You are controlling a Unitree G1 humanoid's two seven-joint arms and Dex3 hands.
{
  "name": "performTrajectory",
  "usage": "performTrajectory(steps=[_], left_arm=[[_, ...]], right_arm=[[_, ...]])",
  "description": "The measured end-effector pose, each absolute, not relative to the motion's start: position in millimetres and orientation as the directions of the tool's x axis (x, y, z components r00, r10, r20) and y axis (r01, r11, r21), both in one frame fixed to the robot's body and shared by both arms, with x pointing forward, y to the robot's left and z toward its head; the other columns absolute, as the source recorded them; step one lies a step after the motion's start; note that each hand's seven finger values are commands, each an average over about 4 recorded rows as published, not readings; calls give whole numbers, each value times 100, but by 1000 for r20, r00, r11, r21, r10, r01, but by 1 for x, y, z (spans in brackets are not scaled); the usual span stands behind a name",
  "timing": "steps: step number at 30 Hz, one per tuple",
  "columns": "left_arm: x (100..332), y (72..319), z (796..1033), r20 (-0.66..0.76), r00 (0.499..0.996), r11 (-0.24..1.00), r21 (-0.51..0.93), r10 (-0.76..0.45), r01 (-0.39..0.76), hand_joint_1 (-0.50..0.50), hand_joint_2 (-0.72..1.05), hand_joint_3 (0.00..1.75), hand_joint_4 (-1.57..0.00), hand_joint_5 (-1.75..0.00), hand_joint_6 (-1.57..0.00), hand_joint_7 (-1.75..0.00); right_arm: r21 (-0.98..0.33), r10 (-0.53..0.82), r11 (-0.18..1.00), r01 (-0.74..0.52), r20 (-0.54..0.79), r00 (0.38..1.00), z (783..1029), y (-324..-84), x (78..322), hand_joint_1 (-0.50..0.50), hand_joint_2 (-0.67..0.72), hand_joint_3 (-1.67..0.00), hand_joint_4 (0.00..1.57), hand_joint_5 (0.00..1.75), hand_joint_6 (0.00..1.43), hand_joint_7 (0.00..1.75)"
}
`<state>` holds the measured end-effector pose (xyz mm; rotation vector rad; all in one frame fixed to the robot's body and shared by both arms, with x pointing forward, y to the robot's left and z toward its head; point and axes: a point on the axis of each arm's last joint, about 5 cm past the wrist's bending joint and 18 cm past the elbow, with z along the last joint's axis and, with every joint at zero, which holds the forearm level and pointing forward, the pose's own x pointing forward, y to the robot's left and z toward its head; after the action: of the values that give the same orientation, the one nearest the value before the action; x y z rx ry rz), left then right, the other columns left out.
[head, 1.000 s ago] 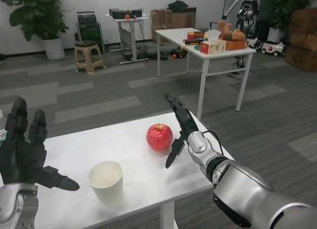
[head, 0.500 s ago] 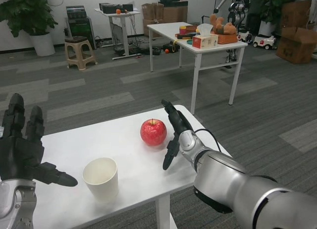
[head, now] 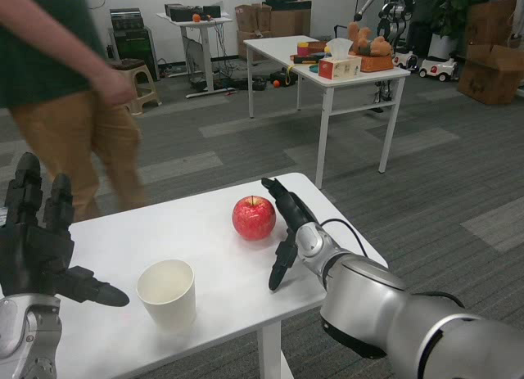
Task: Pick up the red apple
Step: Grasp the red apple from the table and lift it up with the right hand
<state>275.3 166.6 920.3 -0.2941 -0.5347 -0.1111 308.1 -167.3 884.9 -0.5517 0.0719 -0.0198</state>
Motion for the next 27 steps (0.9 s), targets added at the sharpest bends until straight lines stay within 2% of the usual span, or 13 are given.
performTrajectory(steps=[3, 8, 10, 12, 14, 17, 19, 24, 27], left_arm=[[275, 167, 920, 517, 856, 952, -247, -28, 180, -48, -55, 7, 0, -3, 0, 0], [275, 167, 920, 517, 856, 952, -247, -28, 180, -48, -55, 9, 0, -3, 0, 0], [275, 167, 920, 517, 856, 952, -247, -28, 180, -48, -55, 4, 0, -8, 0, 0], [275, 167, 920, 517, 856, 952, -247, -28, 180, -48, -55, 0, 0, -5, 0, 0], [275, 167, 920, 516, 856, 952, -248, -28, 180, -48, -55, 4, 0, -3, 0, 0], [275, 167, 920, 515, 857, 952, -248, -27, 179, -48, -55, 9, 0, -10, 0, 0], [275, 167, 919, 514, 857, 952, -248, -27, 179, -48, -55, 7, 0, -10, 0, 0], [274, 167, 919, 513, 858, 952, -248, -27, 178, -48, -55, 9, 0, -8, 0, 0], [274, 167, 919, 513, 858, 952, -248, -27, 178, -48, -55, 4, 0, -10, 0, 0]], right_arm=[[-523, -33, 852, -7, -68, 997, 884, -167, 308, -42, 38, 0, 0, 10, 3, 28], [-518, -34, 855, -13, -82, 996, 881, -169, 305, -42, 34, 0, 0, 10, 3, 35], [-514, -35, 858, -15, -87, 996, 880, -169, 304, -42, 34, 0, 0, 10, 4, 35], [-510, -38, 860, -13, -90, 995, 879, -170, 304, -42, 34, 0, 0, 10, 6, 38], [-508, -40, 862, -12, -91, 995, 879, -170, 303, -42, 34, 0, 0, 12, 6, 42], [-506, -42, 863, -11, -92, 995, 878, -170, 303, -42, 34, 0, 0, 15, 7, 42], [-505, -42, 863, -11, -93, 995, 878, -171, 303, -42, 34, 0, 0, 19, 9, 45], [-504, -37, 864, -16, -96, 995, 878, -171, 303, -42, 34, 0, 0, 19, 13, 58], [-503, -37, 864, -16, -96, 995, 877, -171, 302, -42, 34, 0, 0, 19, 16, 65]])
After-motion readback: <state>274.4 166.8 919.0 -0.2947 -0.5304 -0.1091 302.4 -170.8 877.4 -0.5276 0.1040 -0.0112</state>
